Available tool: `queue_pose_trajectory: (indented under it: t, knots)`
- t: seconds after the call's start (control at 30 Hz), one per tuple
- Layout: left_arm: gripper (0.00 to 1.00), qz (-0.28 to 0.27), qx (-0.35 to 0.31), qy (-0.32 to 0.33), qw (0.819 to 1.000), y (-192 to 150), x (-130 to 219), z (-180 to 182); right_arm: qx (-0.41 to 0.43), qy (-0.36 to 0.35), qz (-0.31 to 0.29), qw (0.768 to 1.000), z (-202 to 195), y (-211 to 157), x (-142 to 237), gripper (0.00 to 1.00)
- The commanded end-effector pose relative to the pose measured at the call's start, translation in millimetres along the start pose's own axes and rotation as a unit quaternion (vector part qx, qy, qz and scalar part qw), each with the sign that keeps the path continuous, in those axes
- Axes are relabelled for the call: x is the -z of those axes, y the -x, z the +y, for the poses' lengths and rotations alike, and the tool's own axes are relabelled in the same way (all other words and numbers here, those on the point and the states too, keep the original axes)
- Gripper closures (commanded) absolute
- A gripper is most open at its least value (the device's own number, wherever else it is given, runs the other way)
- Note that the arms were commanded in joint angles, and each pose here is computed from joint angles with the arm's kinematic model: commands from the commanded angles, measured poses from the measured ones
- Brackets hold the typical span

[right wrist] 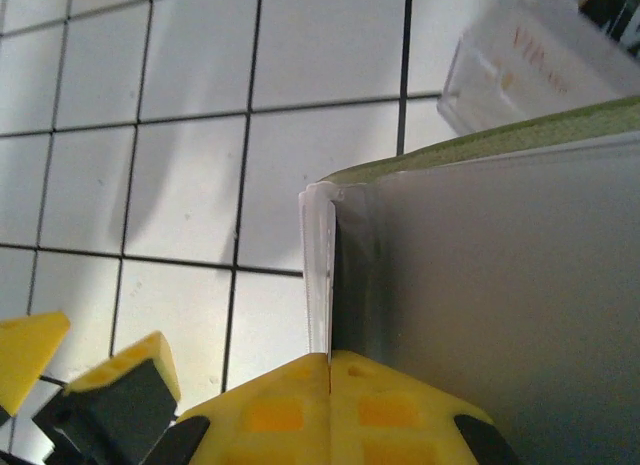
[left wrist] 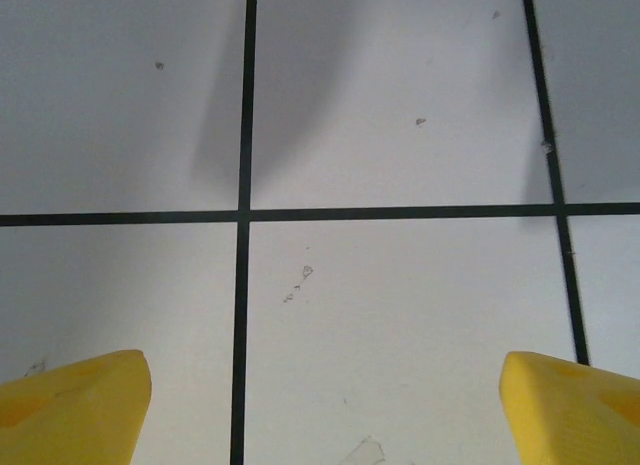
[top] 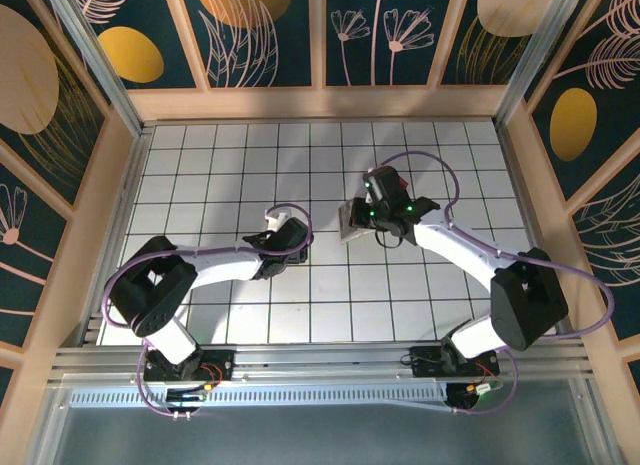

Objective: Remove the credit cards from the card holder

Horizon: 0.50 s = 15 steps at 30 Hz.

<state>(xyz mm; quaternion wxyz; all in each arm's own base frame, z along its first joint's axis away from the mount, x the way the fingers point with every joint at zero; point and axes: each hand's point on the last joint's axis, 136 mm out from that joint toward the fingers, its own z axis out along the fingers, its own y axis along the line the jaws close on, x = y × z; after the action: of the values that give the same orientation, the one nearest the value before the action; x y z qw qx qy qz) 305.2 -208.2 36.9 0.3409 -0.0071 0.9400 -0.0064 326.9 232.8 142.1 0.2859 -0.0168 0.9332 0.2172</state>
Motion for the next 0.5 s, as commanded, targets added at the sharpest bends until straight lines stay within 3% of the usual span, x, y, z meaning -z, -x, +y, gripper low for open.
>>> queue_pose_trajectory:
  t: [0.0,0.2,0.47]
  knots:
    - [0.09,-0.013,0.007,-0.015,1.0,18,13,-6,0.001,0.034,0.002,0.999,12,11,2,1.0]
    - [0.09,-0.026,0.031,-0.025,0.999,36,32,-8,-0.057,0.131,0.041,0.989,38,-11,-7,1.0]
    - [0.07,-0.019,0.028,-0.045,0.998,39,36,-17,-0.085,0.146,0.1,0.981,49,-60,-35,1.0]
